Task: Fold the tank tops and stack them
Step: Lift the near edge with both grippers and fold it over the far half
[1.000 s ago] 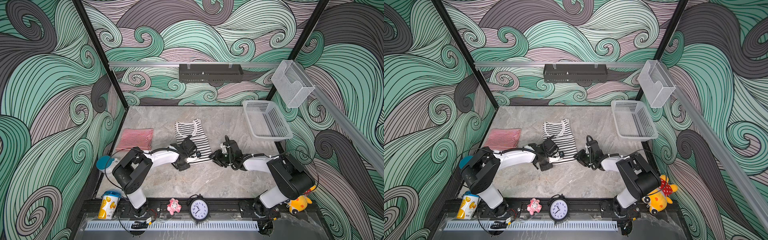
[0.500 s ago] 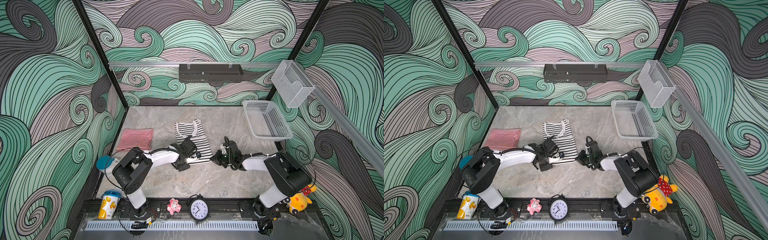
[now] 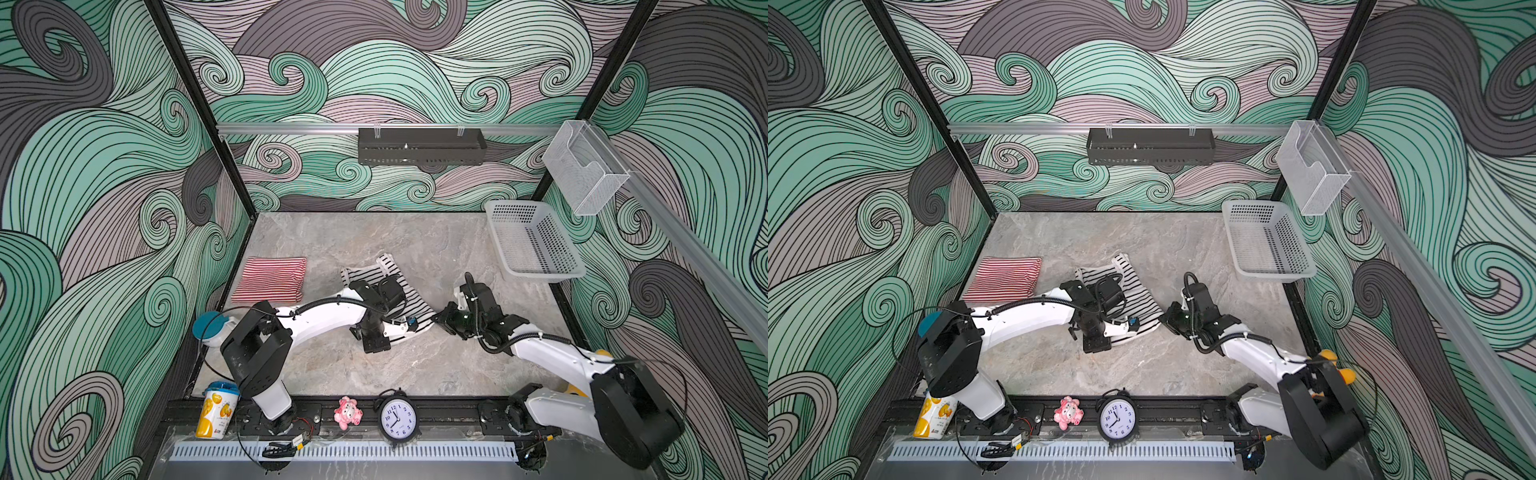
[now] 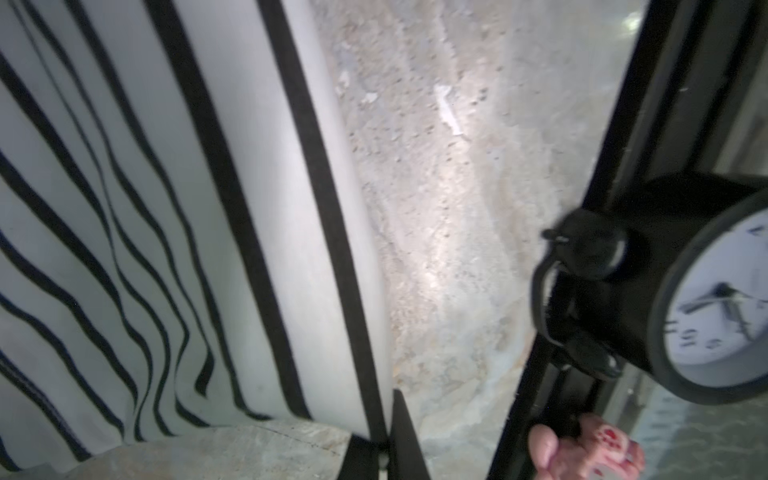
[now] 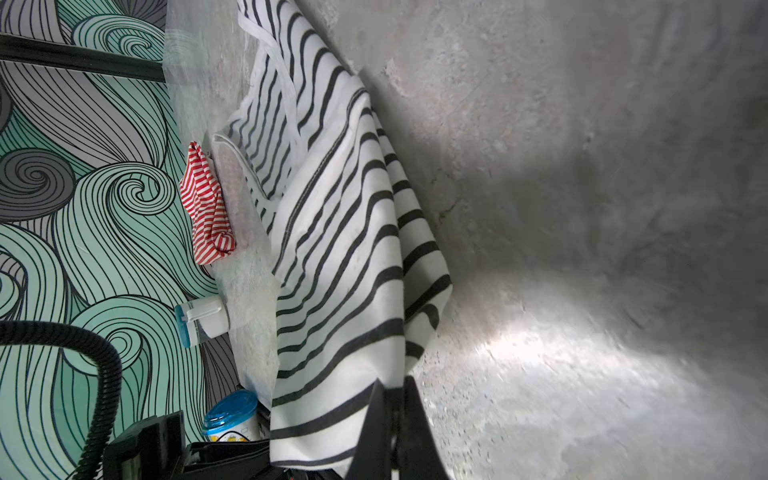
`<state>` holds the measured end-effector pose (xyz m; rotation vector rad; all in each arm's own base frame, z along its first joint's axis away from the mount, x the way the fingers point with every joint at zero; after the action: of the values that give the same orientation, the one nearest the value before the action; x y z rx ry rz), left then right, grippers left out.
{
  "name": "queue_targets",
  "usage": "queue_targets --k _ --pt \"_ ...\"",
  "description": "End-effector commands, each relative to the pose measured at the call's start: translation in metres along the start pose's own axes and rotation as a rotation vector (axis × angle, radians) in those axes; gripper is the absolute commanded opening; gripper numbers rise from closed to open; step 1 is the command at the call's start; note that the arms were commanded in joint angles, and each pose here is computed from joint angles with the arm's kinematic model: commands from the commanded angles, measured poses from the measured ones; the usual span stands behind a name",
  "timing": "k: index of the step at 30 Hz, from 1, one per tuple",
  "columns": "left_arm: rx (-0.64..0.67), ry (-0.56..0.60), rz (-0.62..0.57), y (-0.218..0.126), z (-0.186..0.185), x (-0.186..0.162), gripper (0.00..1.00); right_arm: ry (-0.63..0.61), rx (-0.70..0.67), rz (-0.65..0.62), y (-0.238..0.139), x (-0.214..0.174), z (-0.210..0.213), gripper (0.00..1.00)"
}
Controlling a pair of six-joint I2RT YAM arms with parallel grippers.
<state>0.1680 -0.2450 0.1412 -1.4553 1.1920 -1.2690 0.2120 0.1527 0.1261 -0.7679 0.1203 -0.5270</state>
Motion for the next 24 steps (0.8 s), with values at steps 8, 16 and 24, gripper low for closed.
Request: queue_targets --k 8,16,24 --pt "-0.335 0.053 -0.138 -0.041 -0.053 0.037 0.0 -0.057 -0.149 -0.072 -0.07 -0.017 -0.013 0.0" --pt "-0.428 0.086 -0.26 -0.065 -0.058 0.054 0.0 -0.127 -0.16 -0.073 -0.092 0.002 0.036 0.0" --pt "-0.432 -0.037 -0.438 -0.09 -0.006 0.027 0.0 -0.208 -0.158 -0.056 -0.075 0.039 0.098 0.0"
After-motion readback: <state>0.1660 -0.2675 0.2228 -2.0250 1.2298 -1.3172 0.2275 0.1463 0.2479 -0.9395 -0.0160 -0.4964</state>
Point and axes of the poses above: each gripper's point midway between its finger pads, its own y axis out along the fingers, its own z axis along the line the jaws close on, x = y × z, the point moved 7 cm from there along -y, back along the fingers, and after that the axes turned 7 degrees about y, right-handed, at the moved point
